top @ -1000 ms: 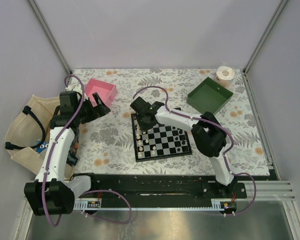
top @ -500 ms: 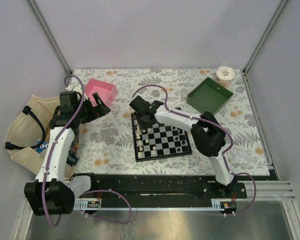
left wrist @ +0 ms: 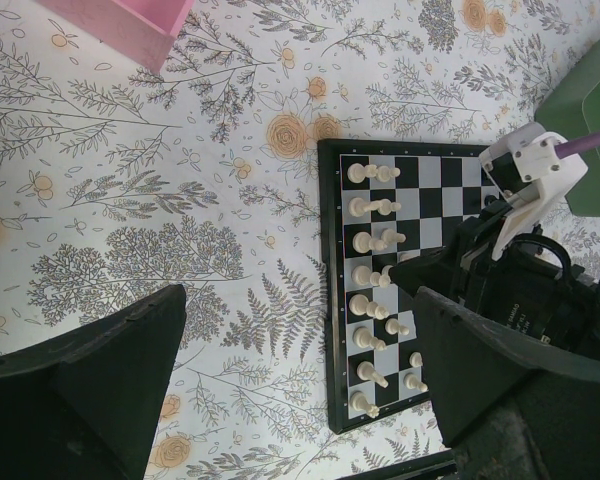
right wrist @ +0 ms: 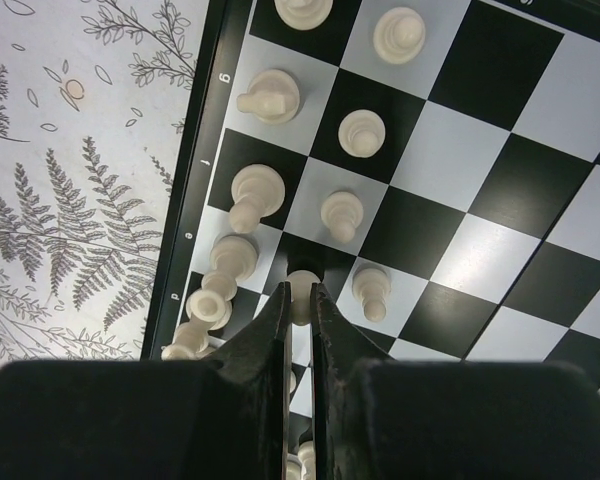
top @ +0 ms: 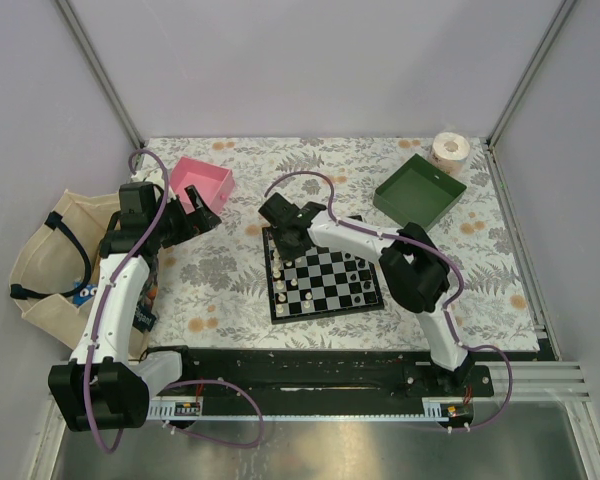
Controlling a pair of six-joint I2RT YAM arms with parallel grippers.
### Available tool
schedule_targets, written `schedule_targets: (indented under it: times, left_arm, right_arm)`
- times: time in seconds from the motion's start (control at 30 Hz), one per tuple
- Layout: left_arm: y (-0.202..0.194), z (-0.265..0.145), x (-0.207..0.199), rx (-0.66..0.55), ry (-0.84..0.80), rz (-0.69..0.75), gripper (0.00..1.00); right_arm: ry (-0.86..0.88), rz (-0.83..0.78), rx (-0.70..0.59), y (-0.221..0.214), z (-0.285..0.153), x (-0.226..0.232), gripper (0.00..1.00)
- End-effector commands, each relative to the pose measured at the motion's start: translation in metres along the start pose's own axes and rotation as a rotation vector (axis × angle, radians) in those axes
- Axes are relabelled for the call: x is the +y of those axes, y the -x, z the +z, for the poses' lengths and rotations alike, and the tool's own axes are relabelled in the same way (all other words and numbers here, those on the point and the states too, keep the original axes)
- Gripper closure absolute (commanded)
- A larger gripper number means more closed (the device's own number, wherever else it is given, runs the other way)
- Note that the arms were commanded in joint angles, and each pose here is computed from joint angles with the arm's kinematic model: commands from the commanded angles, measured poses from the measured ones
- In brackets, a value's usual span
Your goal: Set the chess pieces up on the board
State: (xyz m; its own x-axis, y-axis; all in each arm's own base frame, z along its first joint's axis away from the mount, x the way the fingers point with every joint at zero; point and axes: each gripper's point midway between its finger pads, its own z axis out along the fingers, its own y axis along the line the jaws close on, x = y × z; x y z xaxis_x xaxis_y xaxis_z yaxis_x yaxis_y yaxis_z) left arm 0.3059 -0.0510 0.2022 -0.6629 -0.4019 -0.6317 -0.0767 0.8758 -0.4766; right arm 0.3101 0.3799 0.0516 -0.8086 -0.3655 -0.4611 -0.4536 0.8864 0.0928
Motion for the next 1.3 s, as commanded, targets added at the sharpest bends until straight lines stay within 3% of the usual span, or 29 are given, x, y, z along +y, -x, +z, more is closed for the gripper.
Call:
schedule_targets:
  times: [0.0, 0.3, 0.57, 0.8, 1.27]
  left_arm:
    - [0.010, -0.003, -0.006, -0.036, -0.030, 0.023, 0.01]
    - [0.010, -0.003, -0.007, -0.035, -0.031, 0.024, 0.01]
    - [0.010, -0.002, -0.006, -0.036, -0.030, 0.024, 0.01]
    - [0.009, -0.002, -0.007, -0.033, -0.032, 0.023, 0.01]
    - [0.009, -0.002, -0.007, -0.033, -0.032, 0.024, 0.01]
  right_arm:
    - [-0.005, 0.000, -0.013, 0.007, 0.004, 0.001, 0.86]
    - [0.009, -0.009, -0.037, 0.015, -0.009, 0.003, 0.71]
    - [0.032, -0.006, -0.095, 0.029, -0.040, 0.005, 0.66]
    - [0.014, 0.023, -0.125, 0.031, -0.051, -0.007, 0.65]
    - [0.013, 0.076, -0.036, 0.017, -0.015, -0.022, 0.65]
